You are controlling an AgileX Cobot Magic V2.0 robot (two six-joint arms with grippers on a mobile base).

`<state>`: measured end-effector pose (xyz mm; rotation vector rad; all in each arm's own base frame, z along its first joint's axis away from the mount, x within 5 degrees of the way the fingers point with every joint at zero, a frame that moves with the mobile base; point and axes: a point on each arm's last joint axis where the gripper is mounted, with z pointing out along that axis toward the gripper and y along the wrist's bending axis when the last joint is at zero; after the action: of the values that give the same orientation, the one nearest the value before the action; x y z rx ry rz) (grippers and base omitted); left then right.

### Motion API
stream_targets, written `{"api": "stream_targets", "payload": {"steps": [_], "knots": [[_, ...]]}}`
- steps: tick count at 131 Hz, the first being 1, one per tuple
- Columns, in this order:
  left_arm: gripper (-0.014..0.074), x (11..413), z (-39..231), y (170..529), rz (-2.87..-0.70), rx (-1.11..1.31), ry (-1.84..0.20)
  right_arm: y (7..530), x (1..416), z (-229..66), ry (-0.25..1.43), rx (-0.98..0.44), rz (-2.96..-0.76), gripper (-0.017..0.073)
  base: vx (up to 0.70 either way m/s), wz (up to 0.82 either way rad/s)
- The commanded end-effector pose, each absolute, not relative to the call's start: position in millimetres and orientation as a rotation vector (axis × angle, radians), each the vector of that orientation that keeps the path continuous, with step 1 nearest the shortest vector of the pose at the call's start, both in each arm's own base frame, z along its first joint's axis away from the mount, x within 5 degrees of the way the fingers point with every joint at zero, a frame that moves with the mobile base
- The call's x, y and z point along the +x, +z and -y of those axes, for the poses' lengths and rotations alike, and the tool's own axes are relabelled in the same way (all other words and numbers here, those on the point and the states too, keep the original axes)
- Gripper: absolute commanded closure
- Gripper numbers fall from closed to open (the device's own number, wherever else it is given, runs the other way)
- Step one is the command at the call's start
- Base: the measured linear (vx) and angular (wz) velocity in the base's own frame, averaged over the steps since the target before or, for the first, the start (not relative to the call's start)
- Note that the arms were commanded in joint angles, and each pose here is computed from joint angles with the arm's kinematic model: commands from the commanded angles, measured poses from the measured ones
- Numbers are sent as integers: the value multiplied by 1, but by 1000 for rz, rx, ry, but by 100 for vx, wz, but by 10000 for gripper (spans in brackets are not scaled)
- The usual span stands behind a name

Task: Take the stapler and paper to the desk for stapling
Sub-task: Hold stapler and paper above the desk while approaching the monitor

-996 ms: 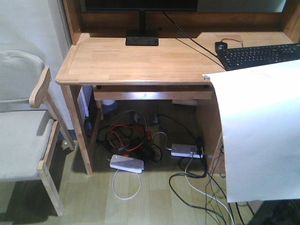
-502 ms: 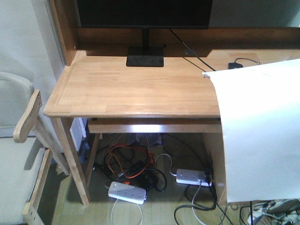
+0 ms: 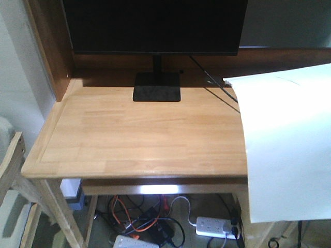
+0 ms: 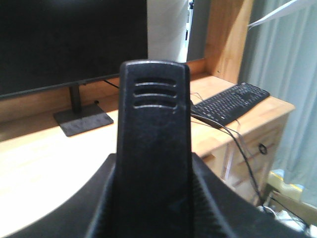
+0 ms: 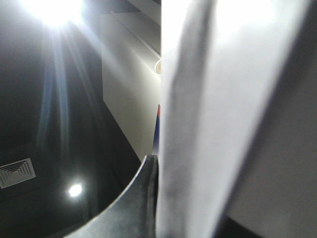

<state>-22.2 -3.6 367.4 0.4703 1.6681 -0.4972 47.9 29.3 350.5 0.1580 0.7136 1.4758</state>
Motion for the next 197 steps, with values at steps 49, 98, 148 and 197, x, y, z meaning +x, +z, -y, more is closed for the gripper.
{"api": "stream_targets", "payload": {"steps": [49,98,148,197], "knots": [[600,-21,4,384,-1559,430,-531,360,45,-29,1478,126,-661,561,30,1],[600,-21,4,384,-1559,430,-531,360,45,-29,1478,126,-661,561,17,4],[600,-21,4,384,-1559,430,-531,360,45,-29,1478,126,-661,561,8,1],[600,-21,4,384,-1559,430,-531,360,45,-29,1478,126,-661,561,6,0]]}}
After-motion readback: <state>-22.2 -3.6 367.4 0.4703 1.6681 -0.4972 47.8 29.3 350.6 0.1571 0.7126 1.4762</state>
